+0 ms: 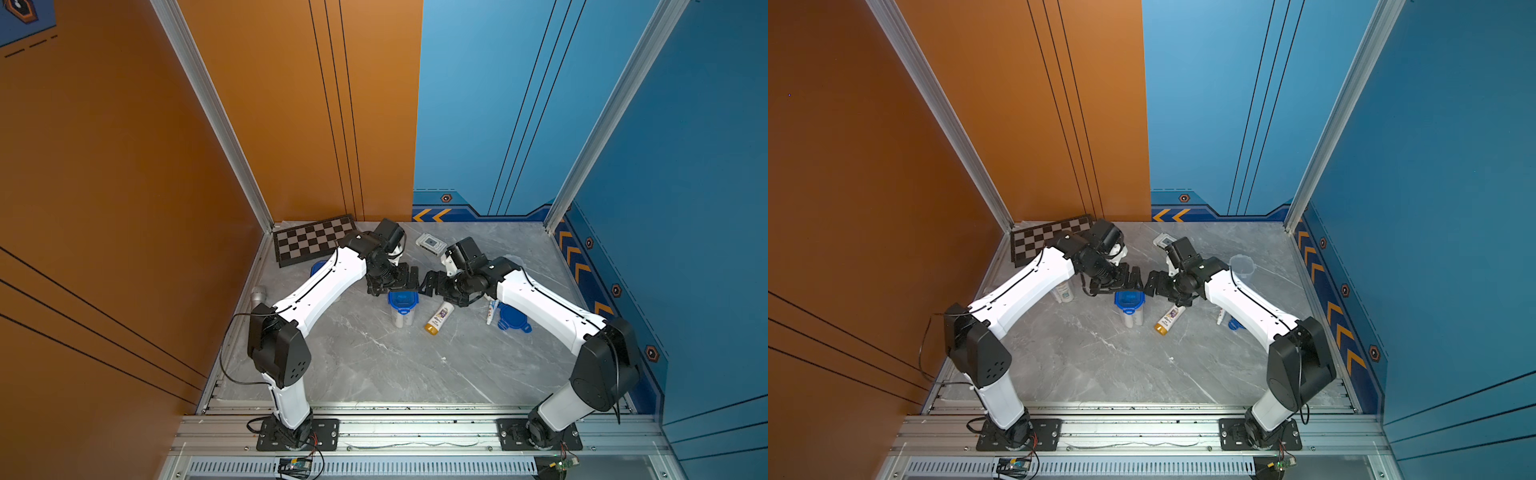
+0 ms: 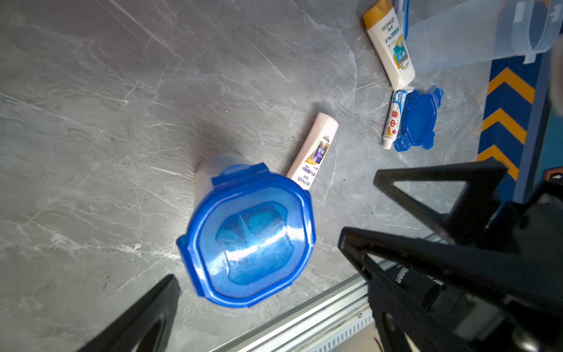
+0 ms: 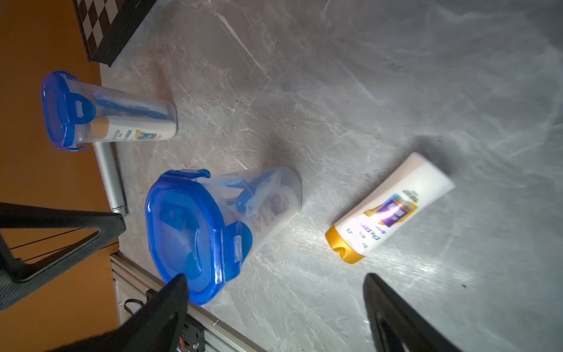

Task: Pack away toiletry kits
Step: Move the container to the center of the board.

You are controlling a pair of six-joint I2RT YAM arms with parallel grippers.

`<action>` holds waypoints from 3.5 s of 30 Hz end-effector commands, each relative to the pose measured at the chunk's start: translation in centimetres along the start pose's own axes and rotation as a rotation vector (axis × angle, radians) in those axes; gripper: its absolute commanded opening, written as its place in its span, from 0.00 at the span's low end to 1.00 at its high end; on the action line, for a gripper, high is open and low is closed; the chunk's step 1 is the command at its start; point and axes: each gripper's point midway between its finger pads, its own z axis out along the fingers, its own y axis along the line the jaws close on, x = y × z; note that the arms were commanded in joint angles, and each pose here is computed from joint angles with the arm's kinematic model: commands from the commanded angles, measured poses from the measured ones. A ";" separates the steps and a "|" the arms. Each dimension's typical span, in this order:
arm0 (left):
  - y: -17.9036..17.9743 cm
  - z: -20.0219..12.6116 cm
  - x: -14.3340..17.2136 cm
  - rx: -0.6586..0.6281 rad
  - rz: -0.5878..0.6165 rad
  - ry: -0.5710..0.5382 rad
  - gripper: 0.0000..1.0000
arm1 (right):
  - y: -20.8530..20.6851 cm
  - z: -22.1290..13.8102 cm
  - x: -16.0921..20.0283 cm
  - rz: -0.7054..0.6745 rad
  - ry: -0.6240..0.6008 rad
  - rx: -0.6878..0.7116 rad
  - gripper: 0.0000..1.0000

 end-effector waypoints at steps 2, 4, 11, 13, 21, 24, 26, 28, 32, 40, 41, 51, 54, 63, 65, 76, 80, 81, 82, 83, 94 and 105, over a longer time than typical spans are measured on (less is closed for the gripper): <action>2.3 1.4 1.0 -0.211 0.009 0.039 0.99 | -4.2 -2.1 -0.1 0.046 -0.023 0.098 1.00; 2.1 1.7 1.0 -0.230 0.004 0.032 0.98 | -5.1 -2.7 -0.4 0.058 -0.028 0.107 1.00; 1.3 3.4 1.4 -0.281 0.016 0.046 0.99 | -6.9 -3.7 -0.7 0.079 -0.030 0.114 1.00; 1.5 3.5 1.4 -0.307 0.018 0.045 0.99 | -7.2 -3.8 -0.7 0.081 -0.028 0.111 1.00; 1.8 4.7 1.2 -0.353 0.029 0.043 0.99 | -7.8 -4.0 -1.2 0.089 -0.030 0.106 1.00; 2.0 5.0 1.0 -0.362 0.028 0.043 0.93 | -8.1 -4.2 -1.5 0.094 -0.038 0.110 1.00; 2.1 4.9 0.9 -0.366 0.029 0.038 0.80 | -8.2 -4.4 -1.6 0.099 -0.047 0.111 1.00; 2.2 4.7 0.5 -0.365 0.032 0.032 0.75 | -8.4 -4.7 -1.7 0.104 -0.056 0.115 1.00; 2.8 3.7 -0.3 -0.368 0.036 0.007 0.73 | -8.6 -5.2 -1.7 0.103 -0.063 0.125 1.00; 8.3 1.1 -6.2 -0.431 0.004 -0.087 0.68 | -9.0 -6.1 -1.7 0.073 -0.057 0.188 1.00; 9.1 1.1 -6.9 -0.442 -0.004 -0.095 0.68 | -8.9 -6.2 -1.8 0.070 -0.059 0.190 1.00; 11.7 3.0 -10.9 -0.456 -0.037 -0.103 0.69 | -8.5 -7.9 -2.2 0.051 -0.086 0.238 1.00; 12.1 3.2 -10.7 -0.466 -0.045 -0.095 0.80 | -8.7 -8.6 -2.5 0.034 -0.102 0.268 1.00; 12.0 0.7 -11.1 -0.467 -0.029 -0.142 0.98 | -9.6 -10.5 -4.7 -0.015 -0.131 0.367 1.00; 12.0 -0.1 -11.0 -0.472 -0.029 -0.148 0.99 | -10.2 -11.1 -5.3 -0.010 -0.141 0.396 1.00; 9.6 -4.5 -8.3 -0.513 0.085 -0.186 0.99 | -17.6 -13.6 -8.9 0.123 -0.159 0.569 1.00; 6.8 -5.4 -6.9 -0.475 0.163 -0.201 0.99 | -20.0 -12.8 -11.0 0.161 -0.154 0.593 0.97; 6.0 -5.4 -6.5 -0.457 0.180 -0.201 0.99 | -20.6 -12.5 -11.4 0.172 -0.147 0.592 0.95; 5.2 -5.5 -6.1 -0.438 0.193 -0.200 0.99 | -21.1 -12.2 -11.8 0.176 -0.141 0.593 0.94; 4.5 -5.5 -5.8 -0.419 0.208 -0.202 0.99 | -21.7 -11.8 -12.2 0.178 -0.129 0.597 0.91; 0.9 -5.9 -4.7 -0.255 0.204 -0.253 0.99 | -25.3 -6.3 -13.6 0.150 0.003 0.607 0.63; 2.2 -5.1 -4.3 -0.236 0.143 -0.228 0.99 | -25.0 -4.4 -13.0 0.078 0.054 0.625 0.27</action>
